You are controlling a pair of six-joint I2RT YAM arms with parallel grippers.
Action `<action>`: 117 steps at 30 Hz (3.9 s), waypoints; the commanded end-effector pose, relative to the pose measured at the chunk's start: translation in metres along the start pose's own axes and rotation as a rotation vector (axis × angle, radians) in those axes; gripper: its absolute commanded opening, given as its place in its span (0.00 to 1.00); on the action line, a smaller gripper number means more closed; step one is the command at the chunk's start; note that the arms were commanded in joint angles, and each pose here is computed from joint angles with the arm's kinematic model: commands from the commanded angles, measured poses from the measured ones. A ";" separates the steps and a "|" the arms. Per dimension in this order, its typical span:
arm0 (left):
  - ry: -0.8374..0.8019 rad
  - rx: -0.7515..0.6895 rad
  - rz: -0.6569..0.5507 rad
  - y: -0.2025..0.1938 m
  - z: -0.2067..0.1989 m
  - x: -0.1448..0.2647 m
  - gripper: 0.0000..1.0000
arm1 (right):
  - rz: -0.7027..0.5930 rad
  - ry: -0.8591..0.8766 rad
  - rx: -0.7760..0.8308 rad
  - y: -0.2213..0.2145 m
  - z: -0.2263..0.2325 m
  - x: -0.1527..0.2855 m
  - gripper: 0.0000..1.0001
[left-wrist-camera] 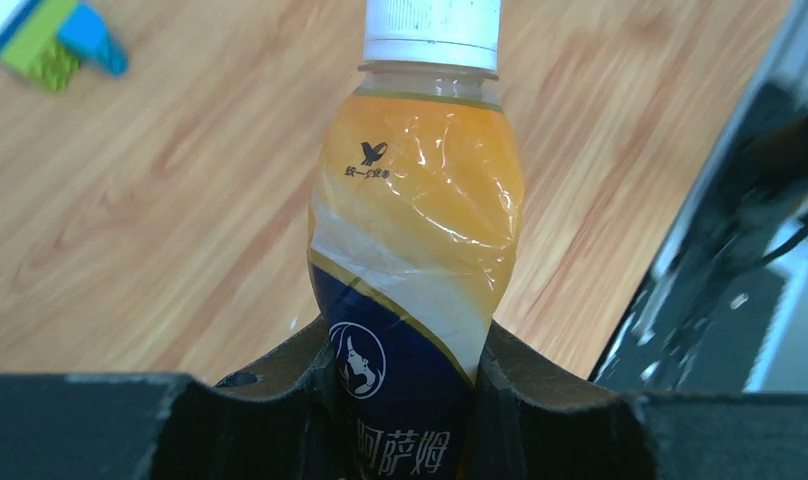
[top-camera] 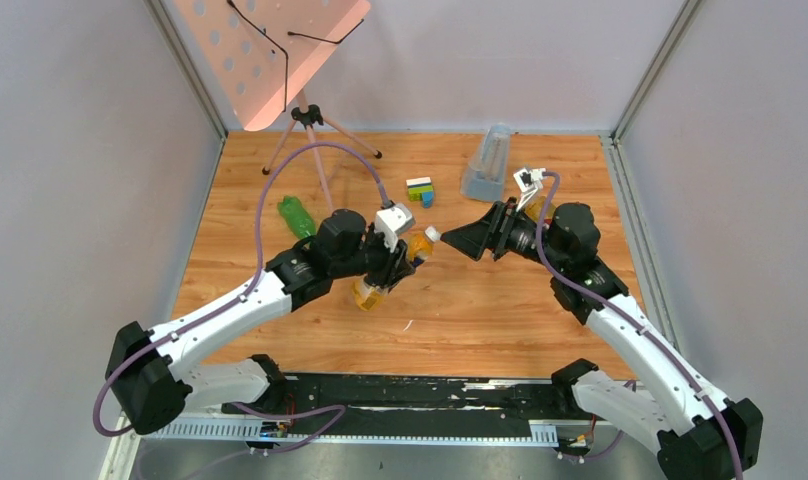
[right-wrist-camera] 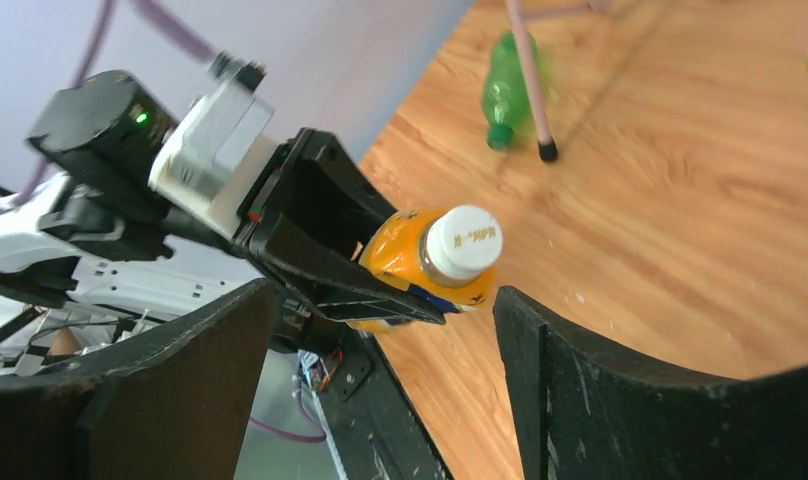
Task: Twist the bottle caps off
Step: Unscrew the bottle cap from the plastic bottle.
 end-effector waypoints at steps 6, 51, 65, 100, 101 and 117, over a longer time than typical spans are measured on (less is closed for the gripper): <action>0.017 -0.387 0.255 -0.051 0.009 0.021 0.00 | 0.246 -0.077 -0.216 -0.045 -0.040 -0.001 0.68; -0.215 -0.381 0.191 -0.044 -0.030 0.014 0.00 | 0.422 0.288 0.205 -0.089 -0.015 -0.021 0.00; -0.462 -0.352 0.131 -0.029 -0.066 0.031 0.00 | 0.339 0.395 0.476 -0.089 0.000 -0.004 0.00; -0.460 -0.290 0.209 -0.039 -0.063 0.034 0.00 | 0.142 0.558 1.166 -0.101 0.014 0.023 0.66; -0.413 -0.297 0.218 -0.042 -0.056 0.033 0.00 | 0.152 0.589 1.144 -0.104 0.019 0.028 0.74; -0.055 -0.379 0.149 -0.042 -0.007 0.028 0.00 | 0.012 0.219 0.696 -0.072 0.007 0.020 0.85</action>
Point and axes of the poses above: each gripper's point midway between its finger pads, its own x axis back along the fingers, its own z axis along the line the jaws close on, y = z × x, the point moved 3 cm from there along x, back along the fingers, and after that the axes turned 4 degrees about -x, right-handed, at the moved point
